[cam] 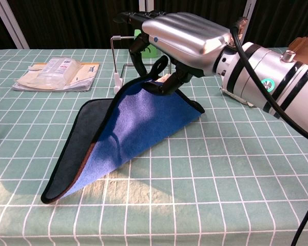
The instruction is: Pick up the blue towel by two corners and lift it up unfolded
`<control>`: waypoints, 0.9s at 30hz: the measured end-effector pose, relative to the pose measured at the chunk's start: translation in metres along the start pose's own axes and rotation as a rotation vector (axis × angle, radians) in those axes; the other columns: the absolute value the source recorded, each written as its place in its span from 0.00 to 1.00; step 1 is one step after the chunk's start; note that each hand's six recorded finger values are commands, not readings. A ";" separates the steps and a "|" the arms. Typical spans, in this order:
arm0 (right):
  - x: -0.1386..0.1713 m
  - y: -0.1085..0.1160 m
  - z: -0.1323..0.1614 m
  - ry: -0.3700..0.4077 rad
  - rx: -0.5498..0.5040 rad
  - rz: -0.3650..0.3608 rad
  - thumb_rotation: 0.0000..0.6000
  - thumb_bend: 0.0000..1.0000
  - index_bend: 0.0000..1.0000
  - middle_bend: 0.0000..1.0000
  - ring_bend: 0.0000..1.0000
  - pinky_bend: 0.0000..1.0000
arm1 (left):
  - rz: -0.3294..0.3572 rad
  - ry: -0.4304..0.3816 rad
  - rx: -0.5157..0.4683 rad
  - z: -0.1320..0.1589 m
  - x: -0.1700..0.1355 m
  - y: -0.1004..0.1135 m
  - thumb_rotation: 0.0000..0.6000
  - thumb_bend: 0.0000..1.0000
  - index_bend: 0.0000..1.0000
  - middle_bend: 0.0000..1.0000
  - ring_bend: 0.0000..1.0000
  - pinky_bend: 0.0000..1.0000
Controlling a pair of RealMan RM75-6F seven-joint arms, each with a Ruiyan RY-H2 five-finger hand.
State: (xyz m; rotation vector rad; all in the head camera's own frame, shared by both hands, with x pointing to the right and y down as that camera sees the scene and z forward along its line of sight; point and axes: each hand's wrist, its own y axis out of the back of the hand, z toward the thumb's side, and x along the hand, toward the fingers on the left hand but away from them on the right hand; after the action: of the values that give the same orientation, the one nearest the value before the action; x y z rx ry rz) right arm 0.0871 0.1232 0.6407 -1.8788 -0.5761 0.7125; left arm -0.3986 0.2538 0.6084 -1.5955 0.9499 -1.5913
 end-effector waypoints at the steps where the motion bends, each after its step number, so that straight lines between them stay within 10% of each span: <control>1: -0.002 0.001 0.000 -0.002 -0.001 -0.001 1.00 0.53 0.81 0.03 0.00 0.00 | -0.005 -0.005 -0.011 0.001 0.000 -0.001 0.97 0.06 0.03 0.08 0.10 0.18; 11: -0.026 0.014 0.004 -0.013 0.021 -0.032 1.00 0.51 0.81 0.02 0.00 0.00 | -0.108 -0.114 -0.226 0.022 -0.008 -0.007 0.97 0.03 0.04 0.09 0.10 0.19; 17: -0.037 0.022 0.006 -0.020 0.016 -0.050 1.00 0.51 0.81 0.02 0.00 0.00 | -0.146 -0.176 -0.268 0.051 0.004 -0.019 0.67 0.03 0.07 0.12 0.11 0.20; 27: -0.069 0.027 0.004 -0.035 0.044 -0.057 1.00 0.52 0.81 0.02 0.00 0.00 | -0.204 -0.191 -0.365 0.099 0.030 -0.048 0.70 0.06 0.15 0.19 0.18 0.24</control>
State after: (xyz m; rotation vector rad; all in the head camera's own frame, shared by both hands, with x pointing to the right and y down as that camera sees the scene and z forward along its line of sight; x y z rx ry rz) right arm 0.0372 0.0698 0.6291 -1.8050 -0.6290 0.7161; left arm -0.2988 0.2497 0.6633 -2.1136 1.0433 -1.4189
